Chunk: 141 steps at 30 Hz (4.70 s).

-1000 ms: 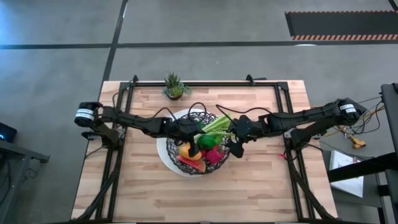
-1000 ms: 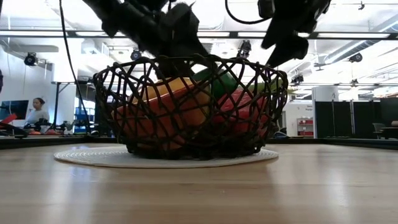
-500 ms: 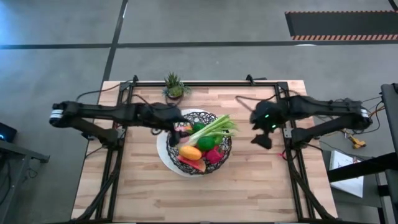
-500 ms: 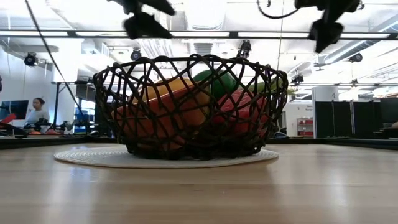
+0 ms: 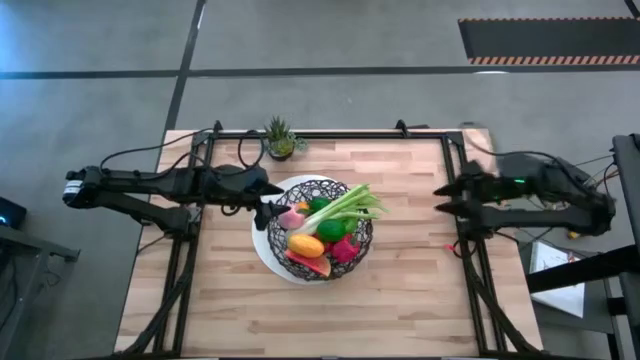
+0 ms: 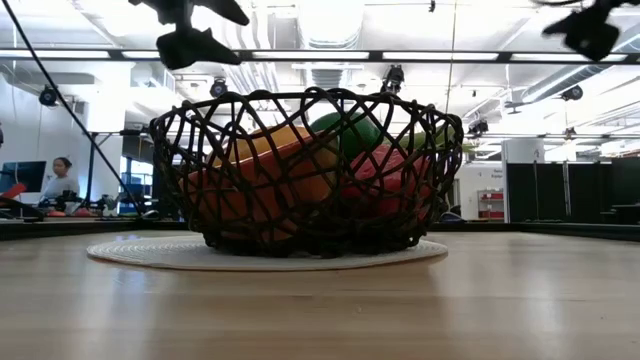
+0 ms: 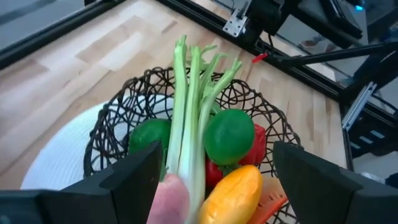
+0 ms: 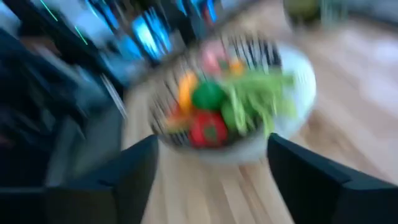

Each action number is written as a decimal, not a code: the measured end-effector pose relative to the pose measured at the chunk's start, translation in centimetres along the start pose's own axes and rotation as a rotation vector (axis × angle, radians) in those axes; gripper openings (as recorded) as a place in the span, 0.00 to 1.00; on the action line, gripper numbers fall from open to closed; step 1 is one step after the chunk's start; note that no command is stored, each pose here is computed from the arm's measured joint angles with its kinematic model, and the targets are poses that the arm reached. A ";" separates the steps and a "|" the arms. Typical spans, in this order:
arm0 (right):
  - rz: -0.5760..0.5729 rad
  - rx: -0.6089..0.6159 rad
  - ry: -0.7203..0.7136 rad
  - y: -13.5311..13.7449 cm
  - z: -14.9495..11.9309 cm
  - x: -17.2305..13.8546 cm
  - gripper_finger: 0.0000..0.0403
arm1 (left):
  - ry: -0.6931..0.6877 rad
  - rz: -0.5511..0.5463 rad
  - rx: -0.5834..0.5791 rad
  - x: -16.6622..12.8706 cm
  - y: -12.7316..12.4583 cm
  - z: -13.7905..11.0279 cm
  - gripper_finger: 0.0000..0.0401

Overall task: Build produce basket
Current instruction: Return to Home Position

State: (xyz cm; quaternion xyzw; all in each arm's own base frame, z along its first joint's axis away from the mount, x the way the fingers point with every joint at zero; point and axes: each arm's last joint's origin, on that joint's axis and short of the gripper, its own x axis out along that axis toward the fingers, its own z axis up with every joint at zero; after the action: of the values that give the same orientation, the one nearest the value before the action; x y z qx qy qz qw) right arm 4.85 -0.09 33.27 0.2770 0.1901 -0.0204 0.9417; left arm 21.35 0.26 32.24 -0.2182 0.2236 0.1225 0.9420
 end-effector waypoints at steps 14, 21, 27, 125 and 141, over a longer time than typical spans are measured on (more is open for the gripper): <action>-0.005 -0.133 -0.244 -2.2 -3.8 -1.5 0.05 | -0.007 -0.004 -0.030 0.1 0.0 -0.1 0.72; 0.034 -0.280 -0.395 -2.9 -3.6 2.3 0.02 | -0.016 -0.009 -0.034 0.1 0.0 0.0 0.72; 0.052 -0.341 -0.474 -4.4 -5.4 4.7 0.02 | -0.018 -0.011 -0.054 0.1 0.0 0.0 0.72; 0.038 -0.326 -0.382 -8.1 -11.0 10.9 0.02 | -0.684 -0.232 0.445 -3.7 8.8 -15.1 0.00; 0.038 -0.326 -0.383 -8.1 -11.0 10.9 0.02 | -0.453 -0.209 0.470 -2.4 9.4 -16.9 0.00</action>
State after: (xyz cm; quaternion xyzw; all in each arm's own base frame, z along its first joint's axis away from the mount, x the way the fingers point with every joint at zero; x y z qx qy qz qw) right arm 9.96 -0.45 16.58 0.1159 0.0039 -0.0237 0.9930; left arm 9.97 0.32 16.46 0.0158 0.0074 0.0159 0.9997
